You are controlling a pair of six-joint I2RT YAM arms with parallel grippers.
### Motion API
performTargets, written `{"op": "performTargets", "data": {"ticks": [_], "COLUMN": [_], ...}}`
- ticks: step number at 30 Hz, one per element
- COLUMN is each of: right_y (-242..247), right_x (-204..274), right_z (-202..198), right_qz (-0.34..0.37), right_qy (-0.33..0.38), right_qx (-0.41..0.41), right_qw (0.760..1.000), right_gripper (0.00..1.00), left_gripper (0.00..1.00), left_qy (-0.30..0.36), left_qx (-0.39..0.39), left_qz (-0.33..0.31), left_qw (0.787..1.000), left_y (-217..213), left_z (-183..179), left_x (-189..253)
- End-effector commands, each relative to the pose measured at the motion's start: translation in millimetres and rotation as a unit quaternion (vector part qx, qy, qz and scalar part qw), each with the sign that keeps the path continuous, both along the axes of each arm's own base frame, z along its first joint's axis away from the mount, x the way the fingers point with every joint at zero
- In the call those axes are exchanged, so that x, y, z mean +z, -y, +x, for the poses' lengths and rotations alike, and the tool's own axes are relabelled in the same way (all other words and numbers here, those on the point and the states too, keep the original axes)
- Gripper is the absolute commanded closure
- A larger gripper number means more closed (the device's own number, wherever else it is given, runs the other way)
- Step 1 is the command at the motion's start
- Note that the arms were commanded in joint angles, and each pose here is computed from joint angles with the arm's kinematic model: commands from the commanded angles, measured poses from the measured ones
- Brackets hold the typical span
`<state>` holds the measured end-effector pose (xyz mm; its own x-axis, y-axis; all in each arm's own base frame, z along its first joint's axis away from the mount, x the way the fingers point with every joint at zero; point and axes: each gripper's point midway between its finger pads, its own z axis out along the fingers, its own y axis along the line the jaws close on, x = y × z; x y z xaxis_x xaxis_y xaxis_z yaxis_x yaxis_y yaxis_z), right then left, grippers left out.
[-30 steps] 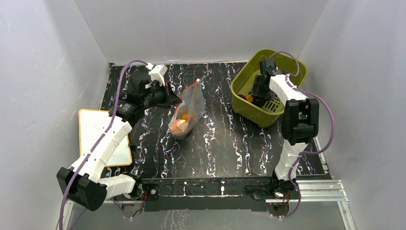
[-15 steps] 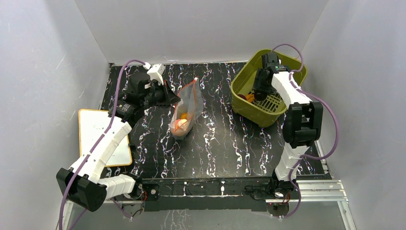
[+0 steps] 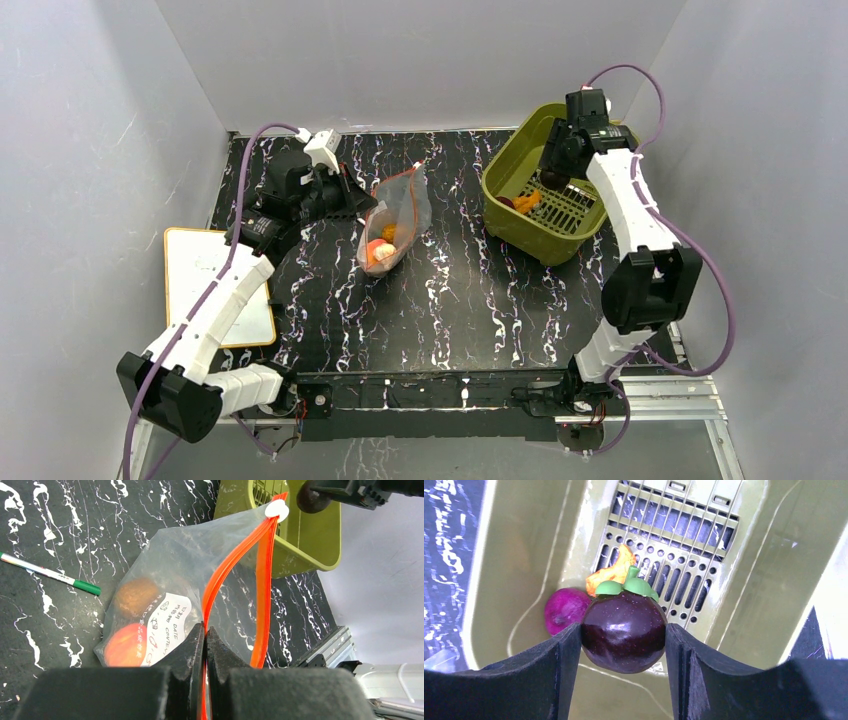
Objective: Place the food in the zip-top bag and seal the zipper
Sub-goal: Pick up the fake fruit from the bin, then place the fake fruit in the zipper food storage bag.
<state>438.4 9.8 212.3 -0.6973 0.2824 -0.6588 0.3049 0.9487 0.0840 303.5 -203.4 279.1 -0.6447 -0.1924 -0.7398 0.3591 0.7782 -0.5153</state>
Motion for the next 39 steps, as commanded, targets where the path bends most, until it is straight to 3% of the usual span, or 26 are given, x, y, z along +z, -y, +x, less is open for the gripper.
{"op": "performTargets", "data": {"ticks": [1,11,23,34,39], "right_y": [-9.7,-81.7,-214.1,-289.6,-313.8], "right_x": [69.7,134.4,186.8,200.4,191.6], "right_z": [-3.6,-34.6,-83.4,-119.7,-126.2], "right_qz": [0.026,0.088,0.210,0.282,0.280], "right_qy": [0.084,0.154,0.205,0.225,0.214], "right_qx": [0.005,0.077,0.200,0.275,0.293], "right_qw": [0.996,0.981,0.935,0.891,0.889], "right_gripper": [0.53,0.55,0.56,0.58,0.58], "left_gripper": [1.00,1.00,1.00,1.00,1.00], "left_qy": [0.034,0.025,0.010,0.001,0.001], "left_qx": [0.003,0.020,0.025,0.024,0.021], "left_qz": [-0.032,-0.058,-0.078,-0.093,-0.095], "left_qw": [0.999,0.998,0.997,0.995,0.995], "left_y": [2.6,5.9,10.0,12.7,13.7], "left_z": [-0.6,5.1,6.3,3.6,2.9], "left_x": [25.8,27.4,24.3,24.6,25.9]}}
